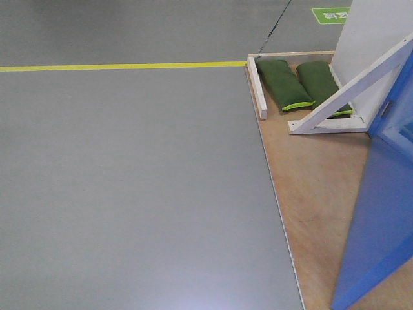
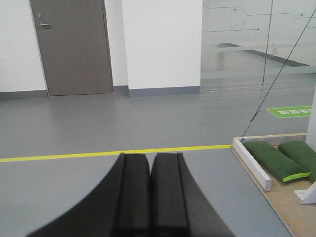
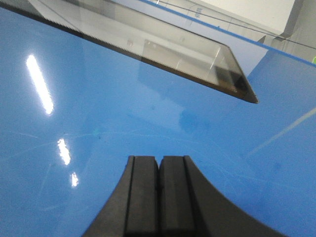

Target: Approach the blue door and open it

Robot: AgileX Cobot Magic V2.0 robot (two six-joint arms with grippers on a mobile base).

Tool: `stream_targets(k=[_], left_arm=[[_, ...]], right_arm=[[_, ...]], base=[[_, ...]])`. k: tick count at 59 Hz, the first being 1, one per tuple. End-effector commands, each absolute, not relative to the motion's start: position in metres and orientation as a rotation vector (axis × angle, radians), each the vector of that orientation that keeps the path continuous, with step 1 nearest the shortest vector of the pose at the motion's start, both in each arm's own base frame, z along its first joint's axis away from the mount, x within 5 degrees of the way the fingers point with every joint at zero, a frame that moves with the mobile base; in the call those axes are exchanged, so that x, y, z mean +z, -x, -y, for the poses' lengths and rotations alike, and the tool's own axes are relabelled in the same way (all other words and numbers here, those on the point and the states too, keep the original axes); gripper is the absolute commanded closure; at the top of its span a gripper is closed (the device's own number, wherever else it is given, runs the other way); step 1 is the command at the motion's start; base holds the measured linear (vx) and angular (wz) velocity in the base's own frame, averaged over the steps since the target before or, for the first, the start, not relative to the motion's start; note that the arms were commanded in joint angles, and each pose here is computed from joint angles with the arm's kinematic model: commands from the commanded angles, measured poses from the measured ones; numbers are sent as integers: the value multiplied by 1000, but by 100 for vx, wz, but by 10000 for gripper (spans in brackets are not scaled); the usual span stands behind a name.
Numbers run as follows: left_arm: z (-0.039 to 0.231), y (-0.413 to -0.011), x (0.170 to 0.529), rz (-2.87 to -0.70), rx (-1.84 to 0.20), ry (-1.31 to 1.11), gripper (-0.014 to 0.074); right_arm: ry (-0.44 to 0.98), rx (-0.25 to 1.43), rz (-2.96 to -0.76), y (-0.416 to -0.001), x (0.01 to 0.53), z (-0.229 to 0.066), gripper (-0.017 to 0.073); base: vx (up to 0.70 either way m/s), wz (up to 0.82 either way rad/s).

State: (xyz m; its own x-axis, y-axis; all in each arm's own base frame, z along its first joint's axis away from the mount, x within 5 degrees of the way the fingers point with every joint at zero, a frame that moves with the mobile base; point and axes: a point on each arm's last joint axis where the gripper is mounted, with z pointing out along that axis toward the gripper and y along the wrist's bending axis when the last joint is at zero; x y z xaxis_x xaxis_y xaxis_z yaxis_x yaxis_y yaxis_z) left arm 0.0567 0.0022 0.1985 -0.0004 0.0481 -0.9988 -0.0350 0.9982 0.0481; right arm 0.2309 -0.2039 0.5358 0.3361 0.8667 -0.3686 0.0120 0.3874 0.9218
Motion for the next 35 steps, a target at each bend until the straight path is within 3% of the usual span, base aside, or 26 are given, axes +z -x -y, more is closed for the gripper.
stream_targets(k=[1, 25, 35], left_arm=[[-2, -54, 216, -1448, 58, -7, 521], [-2, -54, 216, -1448, 58, -7, 521], [-2, -54, 216, -1448, 58, -7, 521]], right_arm=[[-836, 937, -1187, -234, 562, 143, 561], [-698, 1054, -1337, -266, 558, 82, 561], [-727, 1057, -1305, -286, 551, 80, 561]], base=[[0, 0], [0, 0], [0, 0]])
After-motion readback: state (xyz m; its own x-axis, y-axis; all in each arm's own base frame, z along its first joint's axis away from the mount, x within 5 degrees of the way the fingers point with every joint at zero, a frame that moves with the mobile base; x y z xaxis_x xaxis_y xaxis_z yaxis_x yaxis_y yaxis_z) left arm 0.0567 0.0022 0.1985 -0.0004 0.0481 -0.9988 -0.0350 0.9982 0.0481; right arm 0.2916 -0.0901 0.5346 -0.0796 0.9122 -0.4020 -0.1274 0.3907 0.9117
